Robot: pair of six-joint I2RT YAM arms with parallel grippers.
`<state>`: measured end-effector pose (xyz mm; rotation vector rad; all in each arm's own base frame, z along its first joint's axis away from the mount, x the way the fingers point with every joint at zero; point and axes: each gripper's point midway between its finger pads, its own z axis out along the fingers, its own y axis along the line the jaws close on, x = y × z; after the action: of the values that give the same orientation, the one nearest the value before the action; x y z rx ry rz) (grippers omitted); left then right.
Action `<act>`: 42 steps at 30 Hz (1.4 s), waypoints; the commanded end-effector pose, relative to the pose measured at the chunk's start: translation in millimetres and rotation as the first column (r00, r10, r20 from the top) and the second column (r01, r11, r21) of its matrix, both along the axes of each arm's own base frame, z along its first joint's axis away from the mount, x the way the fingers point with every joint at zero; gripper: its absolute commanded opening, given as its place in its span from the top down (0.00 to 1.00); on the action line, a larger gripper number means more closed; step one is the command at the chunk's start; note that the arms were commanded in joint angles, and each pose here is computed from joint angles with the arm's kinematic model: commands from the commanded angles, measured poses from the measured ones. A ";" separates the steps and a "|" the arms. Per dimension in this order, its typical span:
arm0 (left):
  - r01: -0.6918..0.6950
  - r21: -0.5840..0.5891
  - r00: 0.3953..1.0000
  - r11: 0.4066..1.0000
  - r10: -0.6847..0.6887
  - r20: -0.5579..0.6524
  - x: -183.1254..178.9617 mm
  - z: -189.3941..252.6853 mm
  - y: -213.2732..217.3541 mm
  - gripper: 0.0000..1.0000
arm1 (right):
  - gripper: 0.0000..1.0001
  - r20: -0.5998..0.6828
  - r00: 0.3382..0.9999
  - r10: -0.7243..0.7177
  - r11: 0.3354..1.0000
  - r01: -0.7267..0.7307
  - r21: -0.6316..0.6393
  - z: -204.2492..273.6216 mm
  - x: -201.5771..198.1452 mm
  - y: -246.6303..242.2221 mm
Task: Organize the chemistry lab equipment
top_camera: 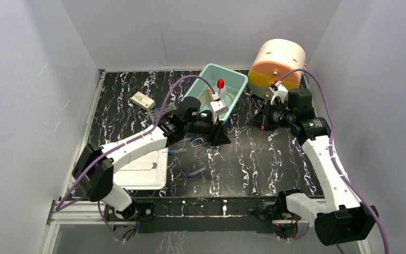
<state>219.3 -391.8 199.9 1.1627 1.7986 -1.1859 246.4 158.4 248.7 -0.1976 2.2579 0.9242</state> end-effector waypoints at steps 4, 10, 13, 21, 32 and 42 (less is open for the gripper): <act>0.019 -0.045 0.996 0.999 -0.015 0.089 -4.1 33.7 4.6 0.62 | 1.00 0.150 0.988 0.041 0.996 -0.052 0.069 45.5 17.5 12.1; 0.023 0.063 0.997 0.998 -0.028 0.071 -6.2 14.2 15.2 0.59 | 1.00 0.161 0.986 0.051 0.993 -0.067 0.094 50.4 22.7 16.5; 0.003 0.078 0.995 0.997 -0.011 0.097 -1.5 13.6 18.2 0.56 | 1.00 0.164 0.985 0.053 0.992 -0.071 0.102 51.1 24.2 17.9; -0.014 0.143 0.987 0.990 -0.010 0.162 13.8 8.6 18.4 0.90 | 1.00 0.176 0.983 0.057 0.989 -0.080 0.125 56.1 29.6 21.8; -0.087 0.126 0.956 0.988 0.047 0.288 36.9 40.6 21.5 1.00 | 0.65 0.212 0.977 -0.018 0.983 -0.021 0.182 82.1 55.4 24.3; -0.169 -0.004 0.962 0.986 0.166 0.215 77.6 75.2 46.5 1.00 | 0.41 0.261 0.946 -0.192 0.954 0.118 0.274 132.0 102.8 19.7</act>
<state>277.6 -350.0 206.8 1.1951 1.8536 -0.8443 327.8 180.7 330.3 -0.0599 1.9965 1.0460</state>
